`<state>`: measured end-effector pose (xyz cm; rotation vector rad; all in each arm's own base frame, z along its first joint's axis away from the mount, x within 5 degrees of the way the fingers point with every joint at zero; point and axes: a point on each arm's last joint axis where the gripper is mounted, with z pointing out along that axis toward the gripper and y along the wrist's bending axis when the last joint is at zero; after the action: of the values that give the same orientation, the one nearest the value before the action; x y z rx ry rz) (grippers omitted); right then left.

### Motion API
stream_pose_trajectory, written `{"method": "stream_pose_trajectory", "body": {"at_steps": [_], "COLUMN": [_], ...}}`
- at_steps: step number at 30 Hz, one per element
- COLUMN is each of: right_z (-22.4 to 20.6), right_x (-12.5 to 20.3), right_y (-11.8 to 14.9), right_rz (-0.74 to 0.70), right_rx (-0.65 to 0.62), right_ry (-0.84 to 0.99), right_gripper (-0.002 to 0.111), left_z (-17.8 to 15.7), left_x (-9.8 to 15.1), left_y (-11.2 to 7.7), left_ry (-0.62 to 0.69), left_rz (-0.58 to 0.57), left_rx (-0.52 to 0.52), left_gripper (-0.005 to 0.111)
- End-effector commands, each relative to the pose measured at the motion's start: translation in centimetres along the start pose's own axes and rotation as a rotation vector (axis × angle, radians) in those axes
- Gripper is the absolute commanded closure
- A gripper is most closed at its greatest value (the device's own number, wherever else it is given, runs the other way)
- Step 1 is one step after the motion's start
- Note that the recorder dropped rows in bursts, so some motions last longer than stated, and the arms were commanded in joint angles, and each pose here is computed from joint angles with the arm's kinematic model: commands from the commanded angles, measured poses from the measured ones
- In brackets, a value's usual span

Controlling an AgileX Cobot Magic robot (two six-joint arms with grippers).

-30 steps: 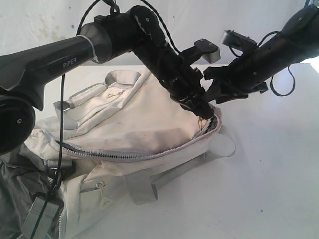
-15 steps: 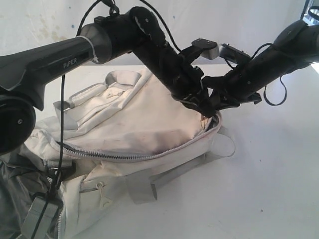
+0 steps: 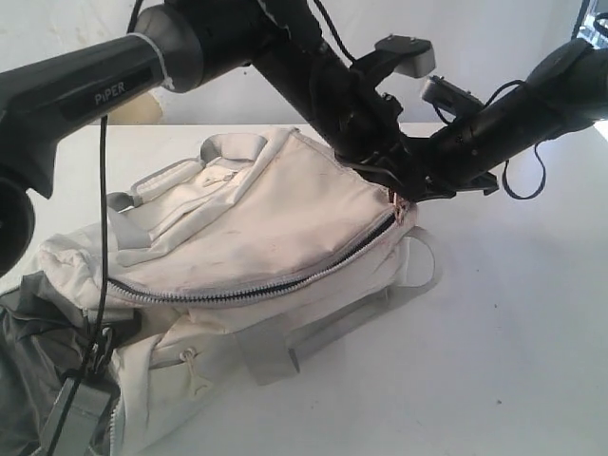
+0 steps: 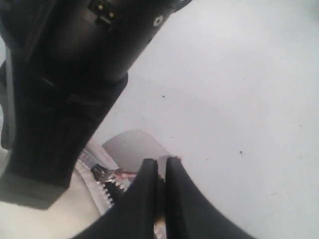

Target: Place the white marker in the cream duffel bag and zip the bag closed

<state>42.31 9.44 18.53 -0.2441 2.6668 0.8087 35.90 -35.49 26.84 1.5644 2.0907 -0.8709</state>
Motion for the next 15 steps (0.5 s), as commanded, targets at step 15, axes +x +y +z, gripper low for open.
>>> {"method": "stream_pose_trajectory", "body": {"at_steps": [15], "right_z": [-0.47], "right_x": [-0.98], "right_y": [-0.76], "right_rz": [0.034], "right_rx": [0.022], "right_ry": [-0.094], "right_gripper": [0.108], "left_z": [-2.62], "left_x": [-1.36], "left_y": [-2.01], "left_ry": [-0.022], "left_rz": [-0.242], "left_rx": [-0.020], "left_gripper": [0.107]}}
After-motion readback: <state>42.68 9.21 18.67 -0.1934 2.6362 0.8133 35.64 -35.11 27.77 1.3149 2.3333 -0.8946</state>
